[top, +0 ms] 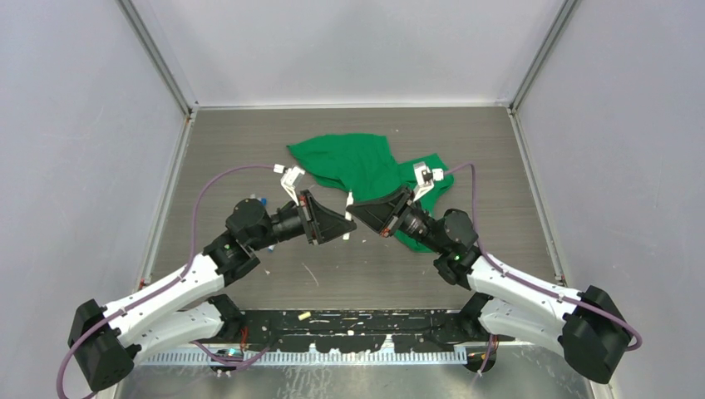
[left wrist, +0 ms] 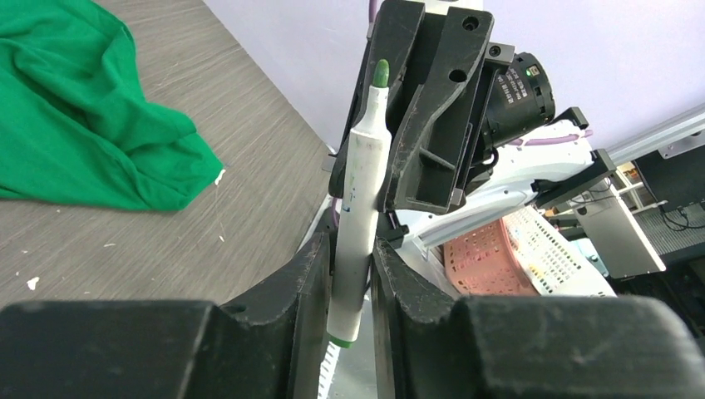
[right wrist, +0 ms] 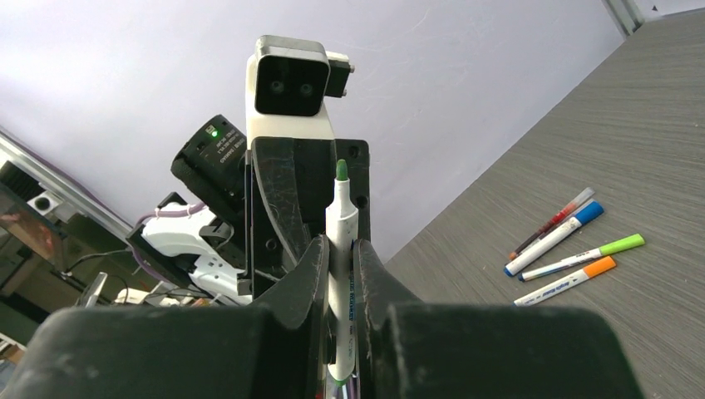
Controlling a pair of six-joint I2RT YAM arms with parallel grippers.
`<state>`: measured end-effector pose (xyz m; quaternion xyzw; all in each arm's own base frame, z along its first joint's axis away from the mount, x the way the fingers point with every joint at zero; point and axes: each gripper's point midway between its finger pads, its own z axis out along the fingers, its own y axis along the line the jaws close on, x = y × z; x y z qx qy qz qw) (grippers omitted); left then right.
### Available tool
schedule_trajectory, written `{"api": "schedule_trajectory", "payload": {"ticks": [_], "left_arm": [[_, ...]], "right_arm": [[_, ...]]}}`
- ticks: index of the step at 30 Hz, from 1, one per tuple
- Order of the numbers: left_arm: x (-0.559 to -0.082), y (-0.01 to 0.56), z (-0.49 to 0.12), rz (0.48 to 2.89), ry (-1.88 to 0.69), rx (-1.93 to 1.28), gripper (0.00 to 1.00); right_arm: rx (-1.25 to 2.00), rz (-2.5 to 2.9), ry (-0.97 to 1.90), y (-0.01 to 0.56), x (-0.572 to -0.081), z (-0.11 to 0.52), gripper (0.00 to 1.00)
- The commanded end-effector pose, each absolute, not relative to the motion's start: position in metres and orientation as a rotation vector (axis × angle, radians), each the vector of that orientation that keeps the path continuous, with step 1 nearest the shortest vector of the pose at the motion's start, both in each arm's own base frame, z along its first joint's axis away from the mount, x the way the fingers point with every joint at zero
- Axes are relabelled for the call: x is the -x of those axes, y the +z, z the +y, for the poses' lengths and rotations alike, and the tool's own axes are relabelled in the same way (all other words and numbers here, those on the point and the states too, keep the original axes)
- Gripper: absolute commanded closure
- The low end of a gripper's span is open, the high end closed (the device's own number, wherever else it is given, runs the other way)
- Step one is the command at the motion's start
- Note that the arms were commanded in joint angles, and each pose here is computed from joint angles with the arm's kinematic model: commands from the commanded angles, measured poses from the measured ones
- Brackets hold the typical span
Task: Insert the pens into the pen caps
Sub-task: Pick up the pen from the center of the board, then insert the pen cap onto the pen.
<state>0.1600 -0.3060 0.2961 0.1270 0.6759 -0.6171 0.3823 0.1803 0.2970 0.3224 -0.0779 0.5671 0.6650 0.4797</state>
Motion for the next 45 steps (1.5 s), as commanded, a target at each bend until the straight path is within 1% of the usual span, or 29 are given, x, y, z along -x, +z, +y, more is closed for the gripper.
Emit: {"api": "schedule_trajectory", "payload": {"ticks": [1,5,7,8,9,10,12,13,14,15,18,21,24,25,27,29,31,34,38,42,45], "left_arm": [[-0.165,0.333,-0.306,1.592,-1.600,-0.314,0.74],[-0.166,0.332,-0.309,1.599,-1.614,-0.314,0.88],[-0.165,0.330,-0.310,1.612,-1.621,-0.315,0.99],[-0.165,0.329,-0.310,1.618,-1.623,-0.313,1.00],[-0.165,0.328,-0.309,1.621,-1.620,-0.305,1.00],[-0.165,0.327,-0.307,1.628,-1.606,-0.305,1.00],[-0.166,0.315,-0.297,1.711,-1.521,-0.327,1.00],[-0.168,0.310,-0.289,1.761,-1.456,-0.348,1.00],[-0.172,0.306,-0.278,1.814,-1.383,-0.362,1.00],[-0.176,0.309,-0.267,1.843,-1.313,-0.385,1.00],[-0.198,0.293,-0.223,1.977,-1.089,-0.394,1.00],[-0.222,0.282,-0.183,2.055,-0.971,-0.334,1.00],[-0.240,0.276,-0.157,2.040,-0.876,-0.293,1.00],[-0.243,0.272,-0.150,2.038,-0.821,-0.289,1.00],[-0.247,0.266,-0.139,2.029,-0.726,-0.287,1.00],[-0.250,0.259,-0.129,2.005,-0.649,-0.275,1.00],[-0.253,0.249,-0.123,1.985,-0.608,-0.266,1.00],[-0.249,0.241,-0.117,2.026,-0.566,-0.273,1.00],[-0.249,0.237,-0.115,2.034,-0.551,-0.272,1.00],[-0.248,0.238,-0.117,2.029,-0.564,-0.280,1.00],[-0.247,0.239,-0.116,2.025,-0.555,-0.278,1.00]], "right_arm": [[0.235,1.279,1.683,0.345,-0.166,0.296,0.99],[0.232,1.291,1.680,0.341,-0.166,0.296,1.00],[0.241,1.303,1.671,0.340,-0.166,0.297,0.99],[0.252,1.310,1.660,0.339,-0.166,0.297,0.99],[0.264,1.330,1.642,0.337,-0.166,0.297,0.89],[0.281,1.350,1.610,0.336,-0.167,0.297,0.69],[0.347,1.386,1.498,0.334,-0.169,0.293,0.42],[0.380,1.406,1.424,0.335,-0.170,0.288,0.34],[0.417,1.448,1.348,0.331,-0.171,0.283,0.28],[0.465,1.479,1.270,0.328,-0.172,0.279,0.26],[0.637,1.656,1.148,0.287,-0.166,0.277,0.25],[0.808,1.838,1.215,0.235,-0.140,0.296,0.27],[1.021,1.929,1.176,0.186,-0.105,0.330,0.31],[1.110,1.946,1.153,0.173,-0.093,0.340,0.34],[1.255,1.972,1.090,0.150,-0.079,0.357,0.39],[1.372,1.953,1.035,0.135,-0.067,0.373,0.41],[1.456,1.919,1.016,0.120,-0.057,0.386,0.42],[1.536,1.864,1.030,0.101,-0.044,0.401,0.42],[1.624,1.756,1.070,0.085,-0.030,0.421,0.40],[1.723,1.672,0.997,0.062,-0.025,0.438,0.39],[1.757,1.605,0.950,0.054,-0.031,0.447,0.39]]}}
